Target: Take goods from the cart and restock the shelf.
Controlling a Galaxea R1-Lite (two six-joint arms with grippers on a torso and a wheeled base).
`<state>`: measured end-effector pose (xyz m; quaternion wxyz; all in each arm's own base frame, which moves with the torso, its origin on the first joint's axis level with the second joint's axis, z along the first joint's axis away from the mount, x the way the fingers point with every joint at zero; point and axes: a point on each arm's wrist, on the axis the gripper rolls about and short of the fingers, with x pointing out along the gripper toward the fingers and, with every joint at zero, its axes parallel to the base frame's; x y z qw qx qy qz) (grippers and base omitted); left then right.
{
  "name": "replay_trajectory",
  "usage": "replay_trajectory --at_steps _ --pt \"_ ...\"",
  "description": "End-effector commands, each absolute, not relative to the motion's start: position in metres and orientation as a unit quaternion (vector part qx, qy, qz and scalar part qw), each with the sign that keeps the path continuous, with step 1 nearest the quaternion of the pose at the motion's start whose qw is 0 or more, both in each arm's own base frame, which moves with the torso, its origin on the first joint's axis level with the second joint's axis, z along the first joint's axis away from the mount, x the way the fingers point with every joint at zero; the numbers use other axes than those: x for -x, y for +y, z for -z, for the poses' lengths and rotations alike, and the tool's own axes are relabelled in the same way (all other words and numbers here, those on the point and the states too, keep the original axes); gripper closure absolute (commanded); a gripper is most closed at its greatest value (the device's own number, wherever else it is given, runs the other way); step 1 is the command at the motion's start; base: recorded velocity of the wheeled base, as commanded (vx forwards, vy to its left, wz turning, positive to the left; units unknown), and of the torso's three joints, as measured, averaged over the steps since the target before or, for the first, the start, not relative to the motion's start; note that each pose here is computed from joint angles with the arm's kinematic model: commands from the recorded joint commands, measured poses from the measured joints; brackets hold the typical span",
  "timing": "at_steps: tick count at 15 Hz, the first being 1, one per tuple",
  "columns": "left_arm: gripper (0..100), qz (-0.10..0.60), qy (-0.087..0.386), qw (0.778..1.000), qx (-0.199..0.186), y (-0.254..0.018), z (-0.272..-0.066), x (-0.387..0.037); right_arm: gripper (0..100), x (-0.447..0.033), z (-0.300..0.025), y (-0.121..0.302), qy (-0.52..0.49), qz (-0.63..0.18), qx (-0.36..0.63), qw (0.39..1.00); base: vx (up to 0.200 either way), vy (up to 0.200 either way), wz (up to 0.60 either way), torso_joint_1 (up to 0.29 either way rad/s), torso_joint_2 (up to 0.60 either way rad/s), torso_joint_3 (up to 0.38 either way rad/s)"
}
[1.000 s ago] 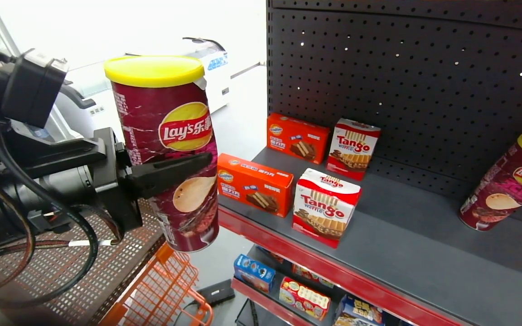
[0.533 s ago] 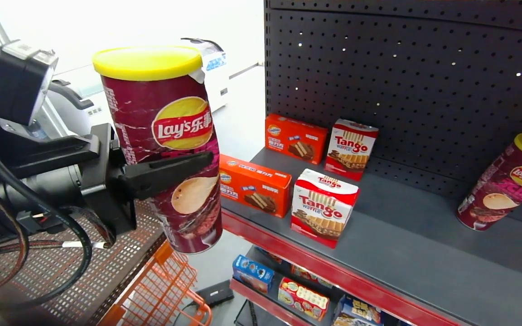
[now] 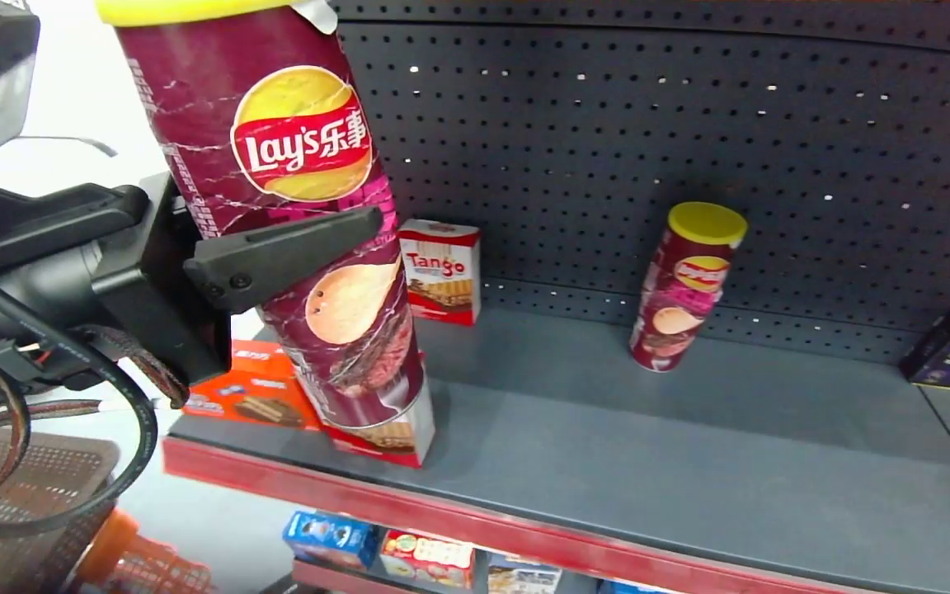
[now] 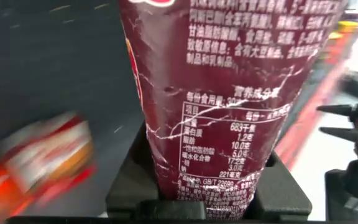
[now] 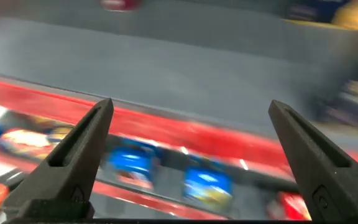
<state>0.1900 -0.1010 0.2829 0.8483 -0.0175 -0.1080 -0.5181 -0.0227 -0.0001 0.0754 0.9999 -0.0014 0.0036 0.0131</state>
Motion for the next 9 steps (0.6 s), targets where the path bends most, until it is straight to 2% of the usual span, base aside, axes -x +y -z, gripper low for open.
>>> replay_trajectory --at_steps 1,3,9 --pt "100 0.519 -0.107 0.848 0.018 -0.1020 -0.2829 -0.1903 0 0.0226 -0.0754 -0.0001 0.005 -0.014 0.002 1.000 0.000 0.000 -0.60 -0.002 0.00 -0.002" --pt "100 0.518 -0.105 0.848 0.019 -0.1024 -0.2818 -0.1911 0 0.0226 -0.0754 -0.0001 0.005 -0.014 0.002 1.000 0.000 0.000 -0.60 0.000 0.00 0.005" --pt "100 0.512 -0.092 0.854 0.019 -0.1004 -0.2737 -0.1917 0 0.0226 -0.0754 -0.0001 0.005 -0.014 0.002 1.000 0.000 0.000 0.00 0.000 0.00 0.000"
